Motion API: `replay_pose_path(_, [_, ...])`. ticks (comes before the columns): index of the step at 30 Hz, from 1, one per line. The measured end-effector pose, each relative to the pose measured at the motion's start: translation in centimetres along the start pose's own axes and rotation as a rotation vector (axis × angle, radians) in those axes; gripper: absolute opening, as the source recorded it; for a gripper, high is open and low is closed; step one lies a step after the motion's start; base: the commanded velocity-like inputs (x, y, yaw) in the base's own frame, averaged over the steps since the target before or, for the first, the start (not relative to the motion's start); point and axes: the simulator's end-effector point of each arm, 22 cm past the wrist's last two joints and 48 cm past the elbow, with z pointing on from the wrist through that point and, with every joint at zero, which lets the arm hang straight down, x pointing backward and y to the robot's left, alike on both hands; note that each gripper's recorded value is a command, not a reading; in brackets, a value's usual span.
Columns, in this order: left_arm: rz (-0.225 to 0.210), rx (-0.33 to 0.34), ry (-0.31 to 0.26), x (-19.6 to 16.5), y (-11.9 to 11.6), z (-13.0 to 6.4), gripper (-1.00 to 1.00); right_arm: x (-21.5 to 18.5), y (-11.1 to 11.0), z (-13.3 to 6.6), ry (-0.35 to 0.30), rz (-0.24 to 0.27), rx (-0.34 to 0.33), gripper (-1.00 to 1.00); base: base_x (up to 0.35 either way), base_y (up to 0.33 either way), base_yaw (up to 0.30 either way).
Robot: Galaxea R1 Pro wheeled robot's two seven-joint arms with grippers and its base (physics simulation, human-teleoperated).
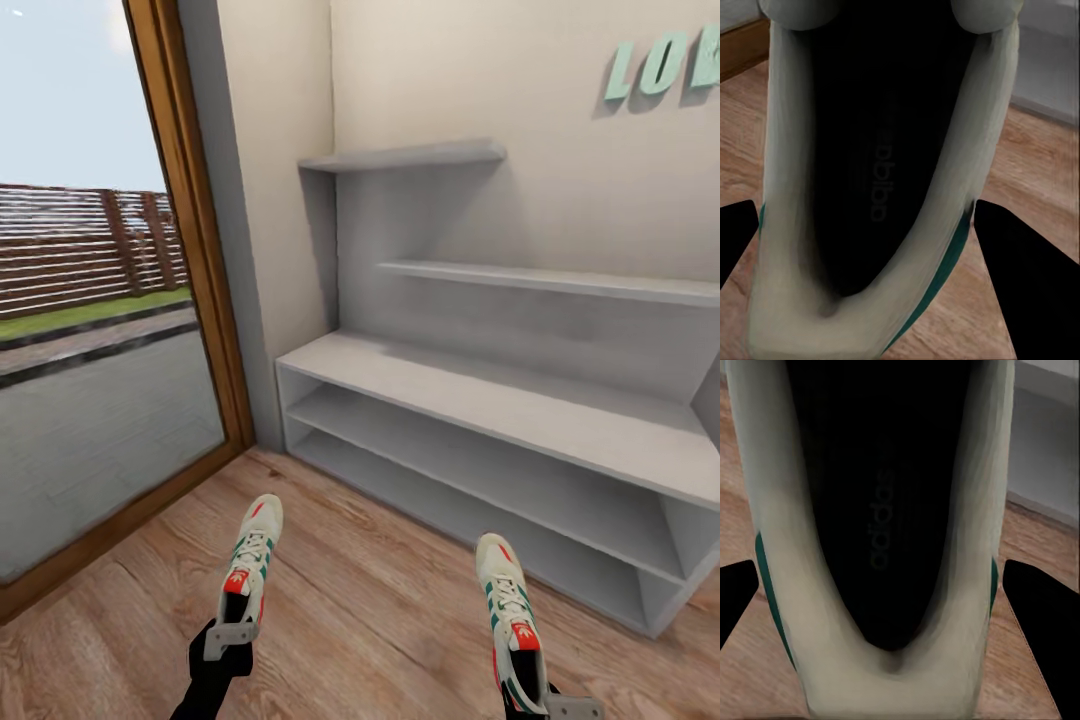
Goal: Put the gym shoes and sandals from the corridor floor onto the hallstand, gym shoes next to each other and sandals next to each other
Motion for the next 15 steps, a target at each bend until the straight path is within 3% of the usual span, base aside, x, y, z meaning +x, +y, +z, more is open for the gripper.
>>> replay_pose_path(15, [0.002,0.001,0.002,0.05,-0.03,0.00,-1.00,0.01,0.00,0.00,0.000,0.000,0.000,-1.00,0.000,0.000,-0.265])
